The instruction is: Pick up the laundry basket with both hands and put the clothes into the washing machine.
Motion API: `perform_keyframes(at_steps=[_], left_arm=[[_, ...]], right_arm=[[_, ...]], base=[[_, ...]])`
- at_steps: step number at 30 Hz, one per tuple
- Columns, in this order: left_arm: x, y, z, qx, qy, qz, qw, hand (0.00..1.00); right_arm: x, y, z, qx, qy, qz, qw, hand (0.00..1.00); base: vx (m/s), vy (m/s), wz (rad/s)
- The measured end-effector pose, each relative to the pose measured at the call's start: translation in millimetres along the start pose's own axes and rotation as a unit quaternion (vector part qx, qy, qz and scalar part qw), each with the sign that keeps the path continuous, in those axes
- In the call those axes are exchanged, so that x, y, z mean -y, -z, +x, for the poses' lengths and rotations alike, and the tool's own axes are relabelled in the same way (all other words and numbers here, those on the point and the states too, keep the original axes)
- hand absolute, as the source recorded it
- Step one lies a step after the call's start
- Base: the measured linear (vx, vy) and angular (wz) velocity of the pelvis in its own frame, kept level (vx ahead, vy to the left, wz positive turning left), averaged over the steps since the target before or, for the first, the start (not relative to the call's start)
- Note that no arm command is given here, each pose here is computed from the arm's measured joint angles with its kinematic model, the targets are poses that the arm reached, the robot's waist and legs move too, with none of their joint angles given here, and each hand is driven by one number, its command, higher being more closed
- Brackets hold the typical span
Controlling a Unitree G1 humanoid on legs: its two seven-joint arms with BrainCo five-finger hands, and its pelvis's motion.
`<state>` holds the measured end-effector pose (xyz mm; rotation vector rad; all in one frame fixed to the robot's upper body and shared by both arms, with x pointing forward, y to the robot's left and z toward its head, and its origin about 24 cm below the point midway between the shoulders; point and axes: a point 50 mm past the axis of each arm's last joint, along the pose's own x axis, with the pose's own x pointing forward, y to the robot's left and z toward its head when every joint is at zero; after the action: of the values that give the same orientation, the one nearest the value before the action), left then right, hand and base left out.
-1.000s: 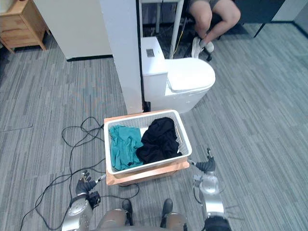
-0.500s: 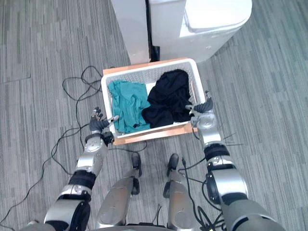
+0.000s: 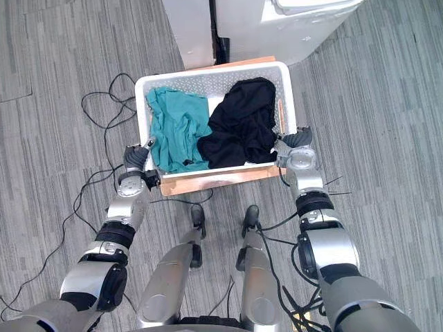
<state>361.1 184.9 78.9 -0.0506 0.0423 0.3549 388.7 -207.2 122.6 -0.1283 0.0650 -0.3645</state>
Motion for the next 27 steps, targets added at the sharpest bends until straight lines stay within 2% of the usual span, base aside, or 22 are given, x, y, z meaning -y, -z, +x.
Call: perform_keyframes(at_steps=[5,9,15,19,23,27], left_arm=[[-20,21,-32,0.003,-0.005,-0.006,1.000,1.00],[-33,38,-81,0.005,0.014,-0.018,1.000,1.00],[-45,60,-133,-0.032,0.032,-0.030,0.999,1.00],[-49,50,-140,-0.011,0.041,-0.028,0.999,1.00],[-51,49,-144,-0.002,0.042,0.011,0.999,1.00],[-55,51,-143,-0.005,0.039,0.023,0.999,1.00]], right_arm=[[-4,25,-35,0.024,-0.013,0.024,0.999,1.00],[15,53,-77,0.033,-0.001,0.023,0.999,1.00],[37,77,-122,0.025,0.001,0.001,1.000,1.00],[40,75,-137,0.043,-0.004,0.011,0.999,1.00],[42,84,-145,0.031,-0.003,0.014,0.999,1.00],[40,92,-146,0.013,-0.009,0.018,1.000,1.00]], base=[[0.09,0.011,-0.19],[0.11,0.034,-0.38],[0.11,0.030,-0.59],[0.06,0.024,-1.16],[-0.01,0.016,-1.56],[0.05,-0.059,-1.61]])
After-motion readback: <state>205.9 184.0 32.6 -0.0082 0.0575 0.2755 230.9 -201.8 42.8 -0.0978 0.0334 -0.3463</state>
